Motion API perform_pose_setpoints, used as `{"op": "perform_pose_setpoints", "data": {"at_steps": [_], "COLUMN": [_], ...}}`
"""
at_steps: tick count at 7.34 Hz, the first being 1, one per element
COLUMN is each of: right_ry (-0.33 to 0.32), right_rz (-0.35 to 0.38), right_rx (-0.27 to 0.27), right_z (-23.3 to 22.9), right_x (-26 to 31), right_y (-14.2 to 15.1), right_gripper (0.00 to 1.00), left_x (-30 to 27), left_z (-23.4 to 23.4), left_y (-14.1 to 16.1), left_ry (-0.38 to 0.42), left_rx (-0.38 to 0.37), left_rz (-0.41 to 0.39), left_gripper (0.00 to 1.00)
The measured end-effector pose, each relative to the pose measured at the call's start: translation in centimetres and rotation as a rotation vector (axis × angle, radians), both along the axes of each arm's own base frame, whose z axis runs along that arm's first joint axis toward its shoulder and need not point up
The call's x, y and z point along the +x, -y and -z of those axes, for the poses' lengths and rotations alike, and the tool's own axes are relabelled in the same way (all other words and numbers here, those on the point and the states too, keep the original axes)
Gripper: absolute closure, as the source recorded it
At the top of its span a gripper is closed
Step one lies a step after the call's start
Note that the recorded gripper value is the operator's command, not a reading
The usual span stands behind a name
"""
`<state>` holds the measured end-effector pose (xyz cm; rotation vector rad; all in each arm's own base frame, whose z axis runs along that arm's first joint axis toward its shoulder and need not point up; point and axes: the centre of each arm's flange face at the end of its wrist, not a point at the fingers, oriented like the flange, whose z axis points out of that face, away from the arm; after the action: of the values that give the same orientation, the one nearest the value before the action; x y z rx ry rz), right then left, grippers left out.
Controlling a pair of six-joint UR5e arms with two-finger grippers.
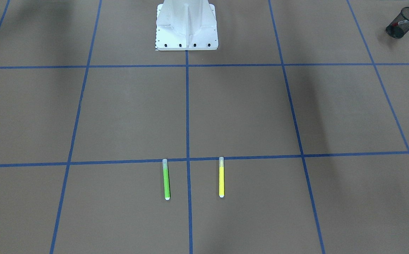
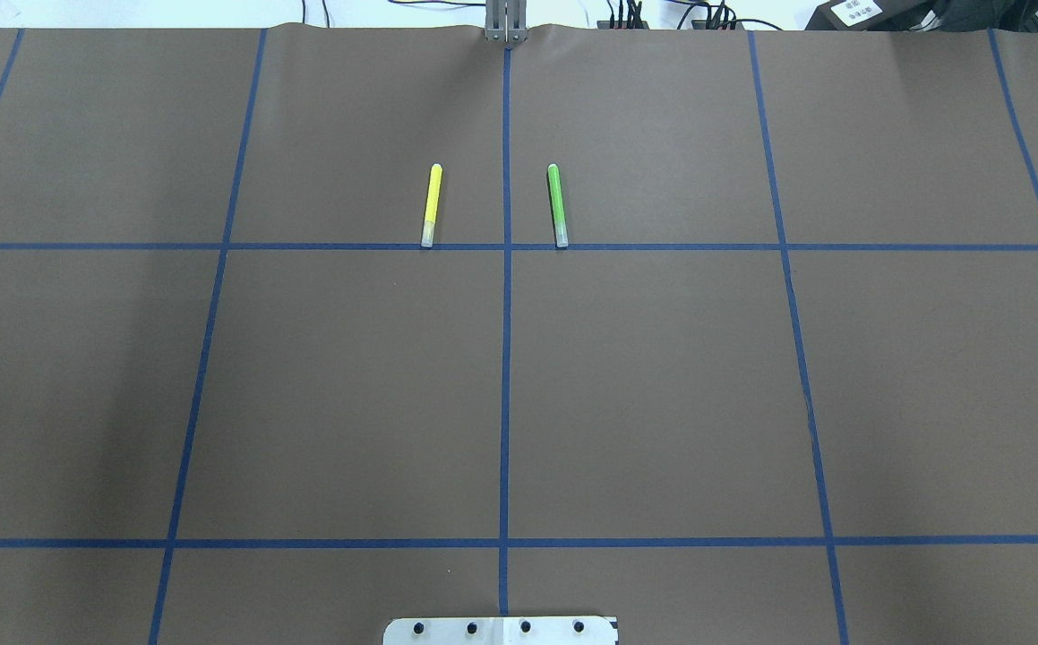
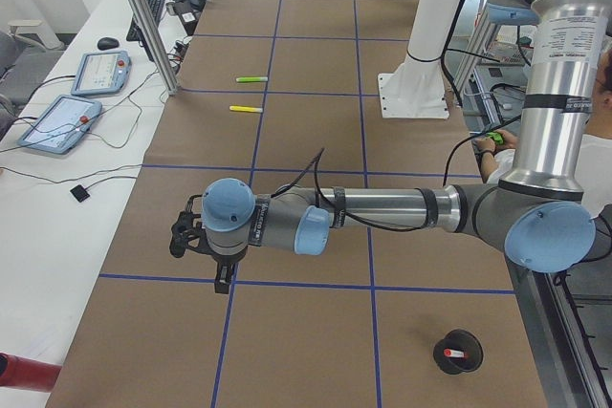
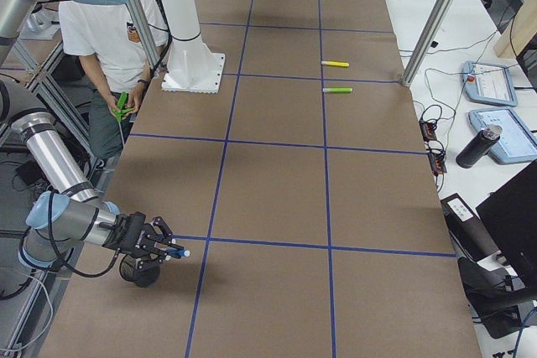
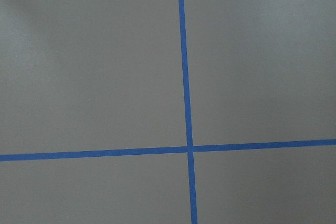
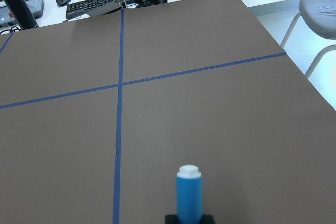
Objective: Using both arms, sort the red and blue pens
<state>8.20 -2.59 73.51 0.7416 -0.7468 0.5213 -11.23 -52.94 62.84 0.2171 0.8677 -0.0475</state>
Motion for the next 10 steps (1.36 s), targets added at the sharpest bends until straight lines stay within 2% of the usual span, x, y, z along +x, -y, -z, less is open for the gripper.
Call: {"op": "perform_pose_setpoints", "data": {"at_steps": [1, 3, 6, 10], "right_ry": [-0.029, -0.055, -0.052, -0.046], "right_rz": [-0.031, -0.076, -0.179, -0.239], "right_rx": [0.001, -0.014, -0.042, -0.072], "right_z": [-0.5, -1.3, -2.0, -3.1], "right_x": [-0.7, -1.6, -2.4, -4.2], "right_y": [-2.1, -4.2, -5.7, -7.9], "right_gripper": [1.00, 1.00, 1.00, 1.00], "left_x": [0.0, 0.0, 0.0, 0.1], "left_z": [-0.1, -0.1, 0.1, 0.3], "left_y": [0.0, -0.1, -0.2, -0.2], "left_ry": [0.000, 0.000, -0.001, -0.016], "left_rx": [-0.002, -0.003, 0.000, 0.003], "left_rz": [0.000, 0.000, 0.000, -0.003], "left_gripper": [0.01, 0.01, 0.01, 0.01]}}
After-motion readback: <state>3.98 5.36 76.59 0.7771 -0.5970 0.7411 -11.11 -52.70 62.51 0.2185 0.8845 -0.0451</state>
